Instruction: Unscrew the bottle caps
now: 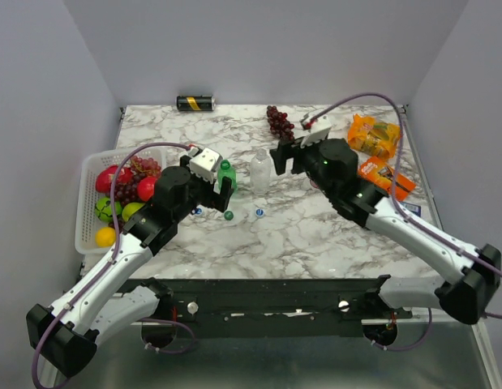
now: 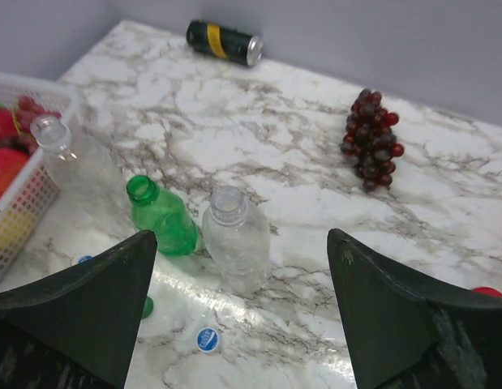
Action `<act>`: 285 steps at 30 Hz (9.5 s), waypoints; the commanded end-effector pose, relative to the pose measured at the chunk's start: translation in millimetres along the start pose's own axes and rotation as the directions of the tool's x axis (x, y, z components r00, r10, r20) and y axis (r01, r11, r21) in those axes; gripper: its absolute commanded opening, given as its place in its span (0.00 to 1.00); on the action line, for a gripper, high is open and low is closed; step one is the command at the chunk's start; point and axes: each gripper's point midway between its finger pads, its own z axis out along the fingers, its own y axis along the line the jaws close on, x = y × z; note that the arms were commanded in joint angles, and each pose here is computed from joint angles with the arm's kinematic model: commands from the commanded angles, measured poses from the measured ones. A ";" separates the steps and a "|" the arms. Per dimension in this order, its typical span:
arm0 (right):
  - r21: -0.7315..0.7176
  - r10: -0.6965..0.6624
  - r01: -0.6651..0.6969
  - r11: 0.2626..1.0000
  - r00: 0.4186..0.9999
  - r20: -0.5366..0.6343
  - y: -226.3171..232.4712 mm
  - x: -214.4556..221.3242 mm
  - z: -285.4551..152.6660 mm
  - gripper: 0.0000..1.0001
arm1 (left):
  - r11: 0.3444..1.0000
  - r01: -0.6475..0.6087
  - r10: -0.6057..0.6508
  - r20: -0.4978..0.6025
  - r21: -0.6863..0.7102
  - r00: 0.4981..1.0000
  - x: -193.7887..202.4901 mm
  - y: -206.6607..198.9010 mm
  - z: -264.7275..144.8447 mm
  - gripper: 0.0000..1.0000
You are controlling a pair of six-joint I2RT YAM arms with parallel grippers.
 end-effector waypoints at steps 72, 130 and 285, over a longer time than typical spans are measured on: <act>-0.644 0.153 -0.339 0.686 0.932 -0.327 96.0 2.1 -110.3 0.01 | 0.771 -0.137 0.149 0.034 0.622 0.988 27.1 -145.8 -17.3 0.99; -0.662 0.277 -0.367 0.654 0.930 -0.242 106.7 7.1 -104.6 0.21 | 0.804 -0.123 0.151 0.001 0.582 0.989 27.2 -139.3 -11.3 0.40; -0.795 0.080 -0.001 0.607 0.995 0.060 88.6 3.5 -163.5 0.77 | 0.554 -0.155 0.172 0.070 0.818 0.983 24.6 -186.0 -56.4 0.38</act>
